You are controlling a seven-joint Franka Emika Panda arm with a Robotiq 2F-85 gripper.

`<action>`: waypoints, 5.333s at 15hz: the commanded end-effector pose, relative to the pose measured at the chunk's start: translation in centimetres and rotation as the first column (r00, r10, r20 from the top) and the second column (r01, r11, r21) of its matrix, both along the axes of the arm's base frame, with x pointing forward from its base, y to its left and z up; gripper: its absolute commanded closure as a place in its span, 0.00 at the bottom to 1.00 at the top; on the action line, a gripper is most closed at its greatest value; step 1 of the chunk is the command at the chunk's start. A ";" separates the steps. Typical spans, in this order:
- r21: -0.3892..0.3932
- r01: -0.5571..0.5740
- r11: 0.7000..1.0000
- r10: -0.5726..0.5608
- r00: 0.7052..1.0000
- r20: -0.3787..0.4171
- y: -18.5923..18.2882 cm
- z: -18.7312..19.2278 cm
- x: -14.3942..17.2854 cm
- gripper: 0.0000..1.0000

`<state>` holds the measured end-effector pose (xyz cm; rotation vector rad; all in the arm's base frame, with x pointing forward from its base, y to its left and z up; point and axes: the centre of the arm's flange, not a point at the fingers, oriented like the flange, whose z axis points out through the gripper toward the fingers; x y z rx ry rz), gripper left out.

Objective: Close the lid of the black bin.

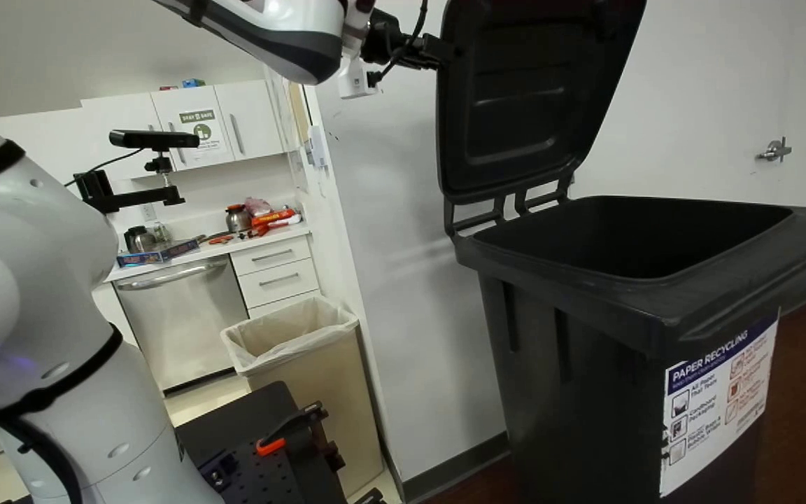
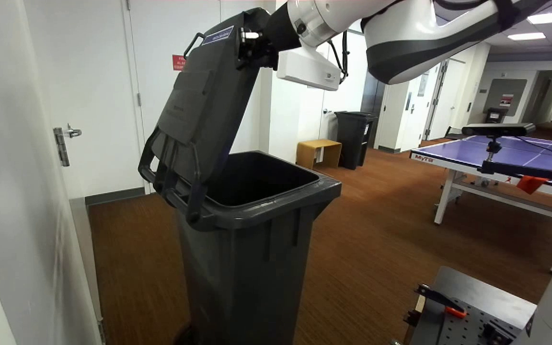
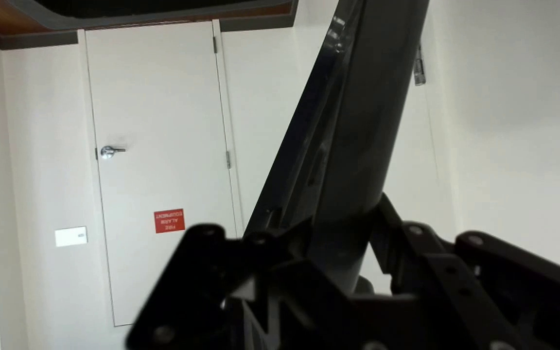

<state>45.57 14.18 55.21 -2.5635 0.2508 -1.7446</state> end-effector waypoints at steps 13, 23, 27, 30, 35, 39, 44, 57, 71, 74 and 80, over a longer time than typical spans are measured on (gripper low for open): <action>0.144 0.128 0.981 -0.133 0.991 0.027 -5.6 -2.1 0.1 0.94; 0.414 0.283 0.865 -0.294 0.955 -0.038 -12.7 -9.0 -2.9 0.94; 0.473 0.311 0.824 -0.325 0.944 -0.055 -13.4 -11.7 -3.0 0.94; 0.496 0.312 0.810 -0.326 0.944 -0.061 -13.0 -12.9 -2.8 0.94; 0.519 0.318 0.794 -0.324 0.943 -0.082 -15.1 -13.2 -2.4 0.94; 0.529 0.351 0.773 -0.312 0.936 -0.165 -13.8 -15.0 -2.6 0.94; 0.520 0.430 0.738 -0.326 0.902 -0.283 -12.9 -16.5 -2.7 0.94; 0.574 0.521 0.632 -0.307 0.848 -0.432 -17.9 -20.3 -3.3 0.47; 0.421 0.544 0.726 -0.318 0.808 -0.496 -21.0 -16.6 -10.4 0.00; 0.430 0.463 0.775 -0.259 0.853 -0.452 -20.5 -14.3 -10.4 0.00; 0.400 0.367 0.840 -0.123 0.847 -0.518 -18.1 -11.7 -9.2 0.00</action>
